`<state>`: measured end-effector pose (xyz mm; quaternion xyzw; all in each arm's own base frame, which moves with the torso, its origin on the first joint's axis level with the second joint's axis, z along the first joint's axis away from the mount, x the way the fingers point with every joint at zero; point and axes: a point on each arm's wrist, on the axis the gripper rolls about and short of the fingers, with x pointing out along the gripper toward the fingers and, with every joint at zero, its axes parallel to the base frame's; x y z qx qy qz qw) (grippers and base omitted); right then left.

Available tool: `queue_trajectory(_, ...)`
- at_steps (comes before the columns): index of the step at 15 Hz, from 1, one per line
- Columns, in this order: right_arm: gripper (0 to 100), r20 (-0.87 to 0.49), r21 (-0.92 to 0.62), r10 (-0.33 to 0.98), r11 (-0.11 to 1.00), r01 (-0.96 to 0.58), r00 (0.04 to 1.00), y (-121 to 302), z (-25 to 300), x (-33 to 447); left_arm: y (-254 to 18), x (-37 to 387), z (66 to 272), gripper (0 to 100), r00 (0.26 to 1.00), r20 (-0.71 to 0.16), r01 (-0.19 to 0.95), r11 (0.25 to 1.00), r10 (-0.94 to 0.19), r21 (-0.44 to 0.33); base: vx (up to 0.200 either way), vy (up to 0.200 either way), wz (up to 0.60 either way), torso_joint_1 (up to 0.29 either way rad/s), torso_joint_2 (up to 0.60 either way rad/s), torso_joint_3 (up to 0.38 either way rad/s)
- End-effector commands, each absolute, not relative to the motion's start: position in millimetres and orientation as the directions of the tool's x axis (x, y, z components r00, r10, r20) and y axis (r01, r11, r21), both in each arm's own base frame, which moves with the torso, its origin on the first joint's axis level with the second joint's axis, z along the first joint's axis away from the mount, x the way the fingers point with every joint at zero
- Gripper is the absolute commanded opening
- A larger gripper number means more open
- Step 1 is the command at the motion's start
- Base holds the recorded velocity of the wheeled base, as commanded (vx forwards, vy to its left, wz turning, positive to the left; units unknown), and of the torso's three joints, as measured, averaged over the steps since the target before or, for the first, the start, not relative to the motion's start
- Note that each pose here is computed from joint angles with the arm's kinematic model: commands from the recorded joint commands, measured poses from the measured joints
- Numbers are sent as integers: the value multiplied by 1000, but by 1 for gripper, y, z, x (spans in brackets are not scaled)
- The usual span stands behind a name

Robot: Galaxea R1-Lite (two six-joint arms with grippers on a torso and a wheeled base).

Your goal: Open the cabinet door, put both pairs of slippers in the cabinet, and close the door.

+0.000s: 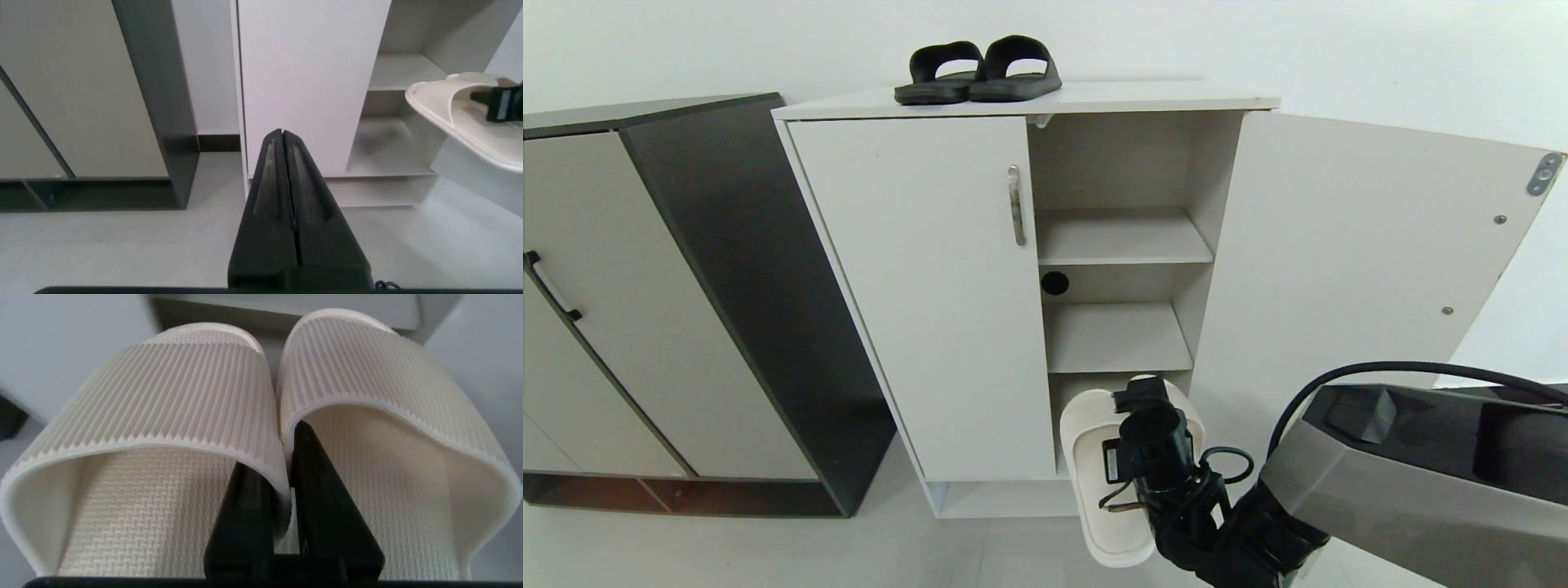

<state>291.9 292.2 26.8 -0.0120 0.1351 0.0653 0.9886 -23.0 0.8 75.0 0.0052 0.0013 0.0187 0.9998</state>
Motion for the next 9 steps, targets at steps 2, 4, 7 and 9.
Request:
queue_trajectory(2,0,-288,-21,106,993,-117,952,294,7,302,1,-23,75,0,999,-5,-37,999,37,11,0,0,0,0,0,0)
queue_trajectory(4,0,-267,-13,78,996,-85,961,295,9,310,1,-23,75,0,999,-5,-35,999,35,11,0,0,0,0,0,0)
queue_trajectory(7,0,-191,35,34,999,-28,981,297,22,317,1,-23,75,0,999,-5,-34,999,34,12,0,0,0,0,0,0)
queue_trajectory(9,0,-145,14,16,1000,-14,989,297,24,317,1,-23,75,0,999,-5,-34,999,34,12,0,0,0,1,1,-60)
